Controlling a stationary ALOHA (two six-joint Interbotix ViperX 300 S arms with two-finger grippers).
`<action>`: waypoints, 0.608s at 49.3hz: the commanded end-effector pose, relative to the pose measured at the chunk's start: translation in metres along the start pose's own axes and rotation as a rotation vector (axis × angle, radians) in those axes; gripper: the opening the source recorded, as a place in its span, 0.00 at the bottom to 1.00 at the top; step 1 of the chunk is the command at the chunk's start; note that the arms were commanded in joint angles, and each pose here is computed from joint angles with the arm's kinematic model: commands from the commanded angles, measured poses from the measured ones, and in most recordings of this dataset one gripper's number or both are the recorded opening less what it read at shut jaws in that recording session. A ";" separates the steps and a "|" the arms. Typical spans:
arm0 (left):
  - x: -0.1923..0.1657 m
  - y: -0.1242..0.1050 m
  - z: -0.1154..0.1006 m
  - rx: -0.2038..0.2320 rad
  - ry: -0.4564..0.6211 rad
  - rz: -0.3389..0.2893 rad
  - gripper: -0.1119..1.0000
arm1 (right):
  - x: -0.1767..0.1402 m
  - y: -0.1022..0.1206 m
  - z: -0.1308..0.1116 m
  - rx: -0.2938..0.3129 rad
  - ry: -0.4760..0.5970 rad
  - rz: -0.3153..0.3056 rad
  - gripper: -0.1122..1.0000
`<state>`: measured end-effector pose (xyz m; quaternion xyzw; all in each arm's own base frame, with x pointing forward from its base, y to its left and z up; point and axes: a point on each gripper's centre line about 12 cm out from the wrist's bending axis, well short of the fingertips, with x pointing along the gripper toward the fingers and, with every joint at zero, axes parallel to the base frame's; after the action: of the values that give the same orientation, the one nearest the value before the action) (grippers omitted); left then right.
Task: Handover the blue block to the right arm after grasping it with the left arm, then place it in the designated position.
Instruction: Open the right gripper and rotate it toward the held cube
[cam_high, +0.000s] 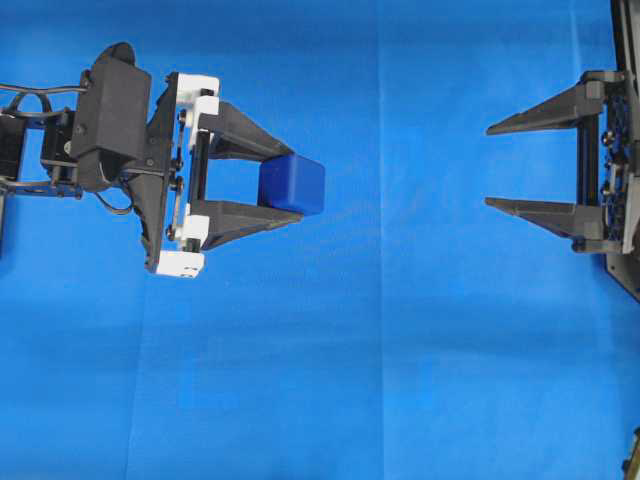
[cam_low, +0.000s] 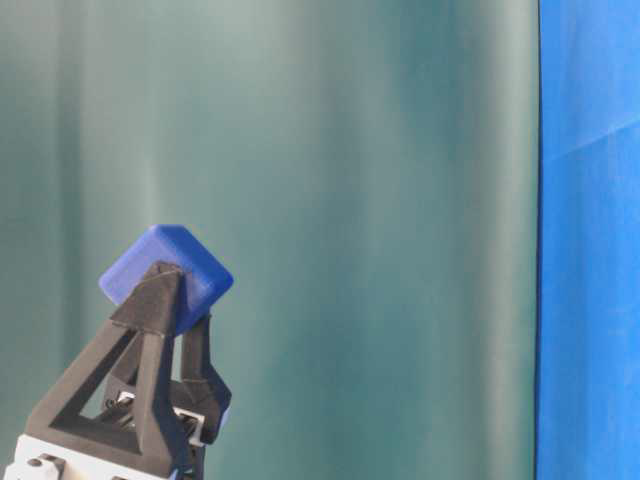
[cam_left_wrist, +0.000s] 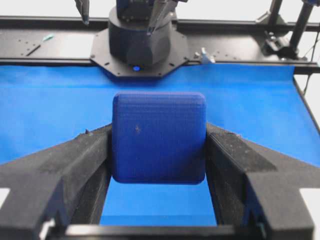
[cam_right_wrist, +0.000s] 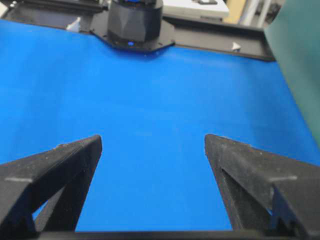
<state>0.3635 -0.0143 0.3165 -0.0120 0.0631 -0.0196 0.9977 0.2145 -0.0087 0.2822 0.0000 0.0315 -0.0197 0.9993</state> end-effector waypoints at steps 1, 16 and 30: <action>-0.003 -0.001 0.010 -0.001 -0.035 -0.004 0.54 | 0.003 0.000 0.016 -0.026 -0.034 0.002 0.97; -0.003 -0.001 0.010 -0.003 -0.035 -0.002 0.54 | 0.006 0.013 0.035 -0.385 -0.071 0.066 0.96; -0.003 -0.001 0.011 -0.013 -0.038 -0.003 0.54 | 0.008 0.024 0.041 -0.791 -0.115 0.115 0.96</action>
<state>0.3633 -0.0142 0.3159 -0.0150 0.0639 -0.0191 0.9977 0.2236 0.0131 0.3106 -0.3585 -0.0013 0.0506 0.9322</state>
